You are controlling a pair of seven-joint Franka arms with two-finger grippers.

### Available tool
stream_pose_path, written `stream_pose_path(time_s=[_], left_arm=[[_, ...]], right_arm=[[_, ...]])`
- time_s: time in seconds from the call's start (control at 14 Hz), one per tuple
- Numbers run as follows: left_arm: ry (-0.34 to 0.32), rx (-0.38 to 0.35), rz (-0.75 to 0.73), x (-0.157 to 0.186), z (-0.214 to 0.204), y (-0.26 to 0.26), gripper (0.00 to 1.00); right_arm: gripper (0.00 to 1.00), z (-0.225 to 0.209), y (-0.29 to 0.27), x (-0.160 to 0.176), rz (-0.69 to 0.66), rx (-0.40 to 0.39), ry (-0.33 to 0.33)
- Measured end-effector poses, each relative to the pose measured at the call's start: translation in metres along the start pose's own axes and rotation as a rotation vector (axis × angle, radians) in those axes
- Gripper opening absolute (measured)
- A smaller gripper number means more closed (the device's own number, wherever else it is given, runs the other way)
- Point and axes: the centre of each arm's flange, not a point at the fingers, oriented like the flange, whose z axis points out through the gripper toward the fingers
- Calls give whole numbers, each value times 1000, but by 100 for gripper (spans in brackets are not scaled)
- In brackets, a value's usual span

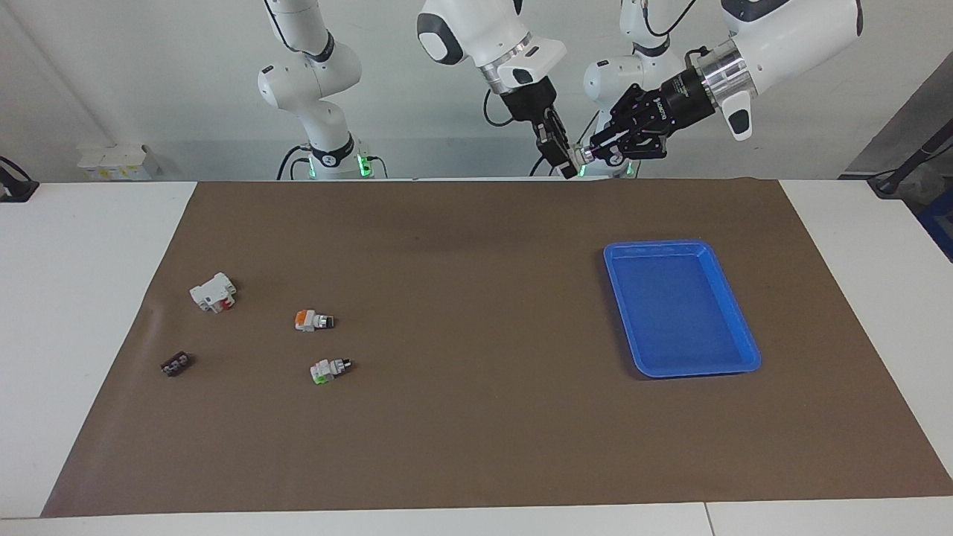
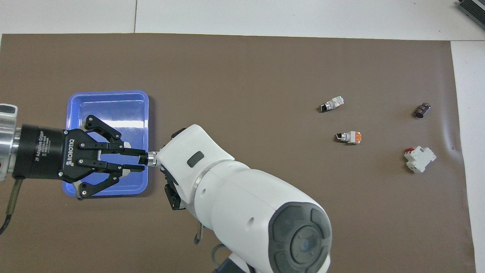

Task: Turn and place switch with both arms

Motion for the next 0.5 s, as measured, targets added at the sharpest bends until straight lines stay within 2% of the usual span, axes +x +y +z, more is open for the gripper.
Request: stream_pose_path(time_s=[0.14, 0.29, 0.5], left_arm=[[0, -6, -2, 0, 0, 0, 25], [-2, -15, -7, 1, 0, 1, 12], [-2, -16, -9, 1, 0, 1, 11]], right_arm=[[41, 0, 0, 0, 0, 0, 0], [41, 0, 0, 0, -1, 1, 0], [41, 0, 0, 0, -1, 1, 0]])
